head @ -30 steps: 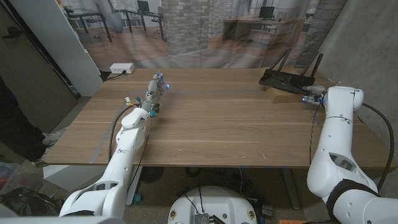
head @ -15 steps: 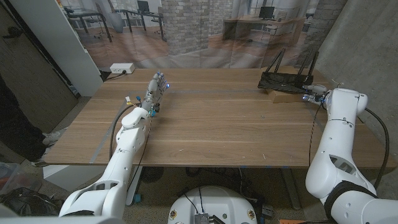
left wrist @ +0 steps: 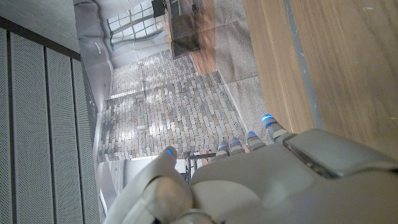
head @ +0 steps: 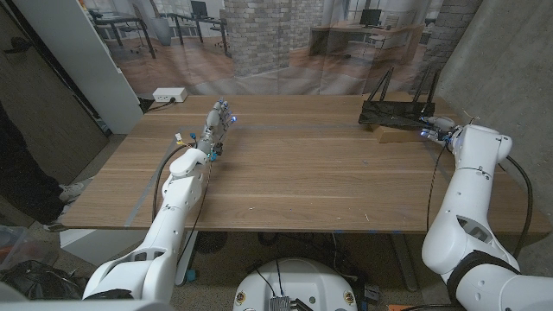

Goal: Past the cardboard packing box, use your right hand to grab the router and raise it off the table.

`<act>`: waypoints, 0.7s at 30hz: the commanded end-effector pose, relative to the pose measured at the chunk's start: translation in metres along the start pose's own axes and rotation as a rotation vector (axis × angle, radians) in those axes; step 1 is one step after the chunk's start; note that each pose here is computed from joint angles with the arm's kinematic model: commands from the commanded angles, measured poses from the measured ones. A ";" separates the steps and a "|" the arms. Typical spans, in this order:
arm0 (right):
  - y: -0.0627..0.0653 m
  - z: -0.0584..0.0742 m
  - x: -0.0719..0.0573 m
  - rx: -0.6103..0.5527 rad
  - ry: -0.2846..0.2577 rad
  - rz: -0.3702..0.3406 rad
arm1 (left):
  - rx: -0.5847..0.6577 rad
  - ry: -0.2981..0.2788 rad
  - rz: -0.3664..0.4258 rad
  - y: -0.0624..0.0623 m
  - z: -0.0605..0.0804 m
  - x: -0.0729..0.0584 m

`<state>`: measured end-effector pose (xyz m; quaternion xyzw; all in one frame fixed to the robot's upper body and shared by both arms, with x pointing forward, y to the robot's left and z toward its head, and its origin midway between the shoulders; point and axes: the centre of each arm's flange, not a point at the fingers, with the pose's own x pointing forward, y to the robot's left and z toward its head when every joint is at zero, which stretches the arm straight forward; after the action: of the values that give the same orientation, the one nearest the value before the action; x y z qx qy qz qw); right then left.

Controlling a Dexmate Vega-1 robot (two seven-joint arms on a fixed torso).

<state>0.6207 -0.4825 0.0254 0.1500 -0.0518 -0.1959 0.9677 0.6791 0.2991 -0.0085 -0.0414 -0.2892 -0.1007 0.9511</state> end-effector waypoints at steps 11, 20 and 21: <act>-0.001 0.000 0.000 0.128 -0.052 0.032 | 0.000 -0.004 0.001 0.001 0.001 0.001; -0.001 -0.001 -0.001 0.197 -0.077 0.042 | 0.001 -0.005 0.002 0.001 0.001 -0.001; -0.001 -0.002 -0.001 0.201 -0.078 0.041 | 0.002 -0.005 0.002 0.001 0.001 -0.001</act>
<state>0.6212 -0.4827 0.0252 0.2064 -0.0908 -0.1804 0.9574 0.6800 0.2999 -0.0075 -0.0414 -0.2902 -0.0996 0.9509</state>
